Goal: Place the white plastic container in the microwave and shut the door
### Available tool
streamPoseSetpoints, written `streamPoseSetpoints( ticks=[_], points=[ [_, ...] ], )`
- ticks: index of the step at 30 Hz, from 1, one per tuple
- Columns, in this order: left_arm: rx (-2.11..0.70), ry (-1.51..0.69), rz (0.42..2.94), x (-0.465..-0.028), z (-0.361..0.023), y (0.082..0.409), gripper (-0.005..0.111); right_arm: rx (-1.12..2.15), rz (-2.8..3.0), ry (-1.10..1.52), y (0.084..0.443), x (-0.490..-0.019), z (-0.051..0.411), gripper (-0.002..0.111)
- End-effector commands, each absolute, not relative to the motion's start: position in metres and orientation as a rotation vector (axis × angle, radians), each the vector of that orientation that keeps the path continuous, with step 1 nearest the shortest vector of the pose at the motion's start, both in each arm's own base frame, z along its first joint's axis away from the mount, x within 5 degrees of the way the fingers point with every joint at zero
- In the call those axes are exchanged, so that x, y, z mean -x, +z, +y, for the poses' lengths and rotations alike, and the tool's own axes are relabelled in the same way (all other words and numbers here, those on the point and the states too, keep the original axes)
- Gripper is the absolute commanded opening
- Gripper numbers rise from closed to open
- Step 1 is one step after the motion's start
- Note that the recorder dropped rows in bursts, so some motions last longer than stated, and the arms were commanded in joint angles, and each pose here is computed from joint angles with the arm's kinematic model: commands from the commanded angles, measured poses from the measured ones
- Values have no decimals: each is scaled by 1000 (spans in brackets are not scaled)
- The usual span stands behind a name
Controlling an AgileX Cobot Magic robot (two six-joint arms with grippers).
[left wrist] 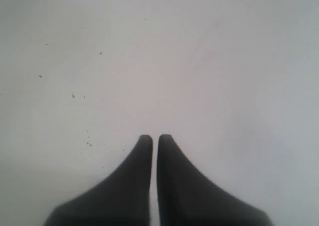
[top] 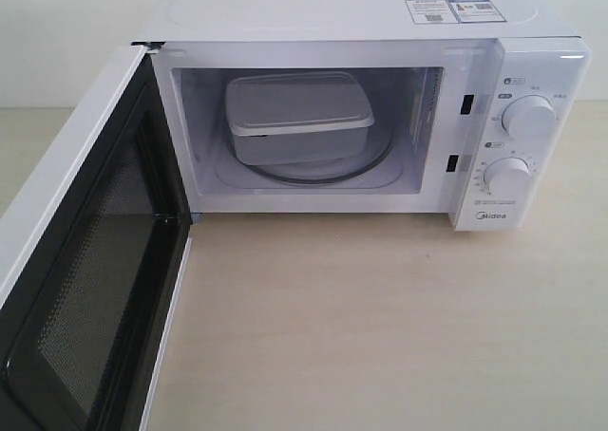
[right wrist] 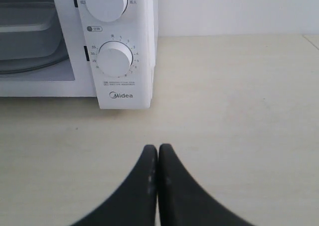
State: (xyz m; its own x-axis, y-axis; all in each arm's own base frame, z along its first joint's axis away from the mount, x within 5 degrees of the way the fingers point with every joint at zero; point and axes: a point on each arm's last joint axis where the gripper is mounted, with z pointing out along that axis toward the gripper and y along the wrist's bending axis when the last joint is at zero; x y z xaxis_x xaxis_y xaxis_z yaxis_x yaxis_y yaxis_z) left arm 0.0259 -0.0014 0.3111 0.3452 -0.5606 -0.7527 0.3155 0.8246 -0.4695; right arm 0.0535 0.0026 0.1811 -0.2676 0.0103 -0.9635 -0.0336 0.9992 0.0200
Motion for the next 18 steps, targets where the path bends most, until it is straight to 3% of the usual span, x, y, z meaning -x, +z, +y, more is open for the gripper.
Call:
streamPoseSetpoints(
  ticks=[1,7,12,18],
  points=[
    [250,-576,1043,-22,-1,318,4,11,1831,41,182,-53,2,0],
    [150,-393,1229,-17,-2,347,4,11,1831,41,182,-53,2,0],
    [102,-273,1552,-27,-3,377,4,11,1831,41,182,-53,2,0],
    [-172,-36,1941,-52,-7,392,4,11,1831,41,182,-53,2,0]
  ],
)
